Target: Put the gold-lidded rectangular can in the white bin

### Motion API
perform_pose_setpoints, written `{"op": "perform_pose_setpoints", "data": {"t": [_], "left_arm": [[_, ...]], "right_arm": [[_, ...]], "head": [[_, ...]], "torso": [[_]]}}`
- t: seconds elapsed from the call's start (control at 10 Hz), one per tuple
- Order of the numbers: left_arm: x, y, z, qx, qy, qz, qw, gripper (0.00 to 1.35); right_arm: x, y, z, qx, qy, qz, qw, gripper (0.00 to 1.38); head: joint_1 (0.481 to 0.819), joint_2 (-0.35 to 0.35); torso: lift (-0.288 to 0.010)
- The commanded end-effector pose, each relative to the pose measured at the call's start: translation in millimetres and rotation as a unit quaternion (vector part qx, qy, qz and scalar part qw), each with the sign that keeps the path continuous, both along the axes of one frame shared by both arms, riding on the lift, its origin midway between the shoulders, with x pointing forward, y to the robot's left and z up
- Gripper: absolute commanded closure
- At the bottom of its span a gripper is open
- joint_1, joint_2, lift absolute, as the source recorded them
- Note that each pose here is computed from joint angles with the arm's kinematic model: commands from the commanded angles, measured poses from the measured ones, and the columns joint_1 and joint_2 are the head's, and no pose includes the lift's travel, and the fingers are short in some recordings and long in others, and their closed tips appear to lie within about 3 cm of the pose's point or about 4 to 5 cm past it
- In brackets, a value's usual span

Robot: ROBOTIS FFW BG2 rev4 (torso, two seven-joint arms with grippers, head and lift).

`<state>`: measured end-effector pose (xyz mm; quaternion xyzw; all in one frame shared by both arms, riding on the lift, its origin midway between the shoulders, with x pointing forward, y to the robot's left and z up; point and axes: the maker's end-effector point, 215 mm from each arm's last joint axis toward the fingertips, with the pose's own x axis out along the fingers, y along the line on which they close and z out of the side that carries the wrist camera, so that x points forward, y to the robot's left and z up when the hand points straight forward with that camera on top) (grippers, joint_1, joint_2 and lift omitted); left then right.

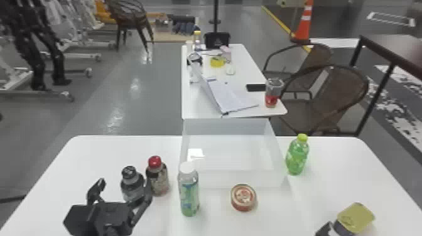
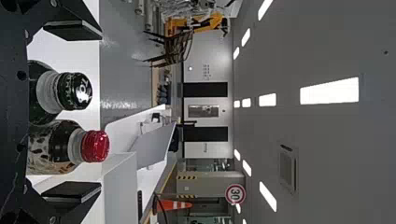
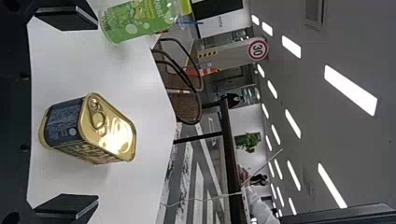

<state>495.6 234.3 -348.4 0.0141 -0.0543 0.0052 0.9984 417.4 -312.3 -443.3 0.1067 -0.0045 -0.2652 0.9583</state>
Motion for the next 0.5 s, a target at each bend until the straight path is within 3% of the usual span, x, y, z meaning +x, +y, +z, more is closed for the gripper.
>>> {"op": "perform_pose_setpoints", "data": {"t": [0.0, 0.4], "left_arm": [[0.0, 0.1, -1.1, 0.000, 0.001, 0.000, 1.0000, 0.16], [-0.1, -0.1, -0.2, -0.003, 0.000, 0.001, 1.0000, 0.16]], "right_arm": [[1.5, -9.6, -12.0, 0.000, 0.007, -0.003, 1.000, 0.00], [4.6, -25.7, -28.8, 0.007, 0.008, -0.033, 0.999, 0.00]], "head": [[0.549, 0.000], [0.549, 0.000]], "torso": [[-0.100], [-0.100]]}}
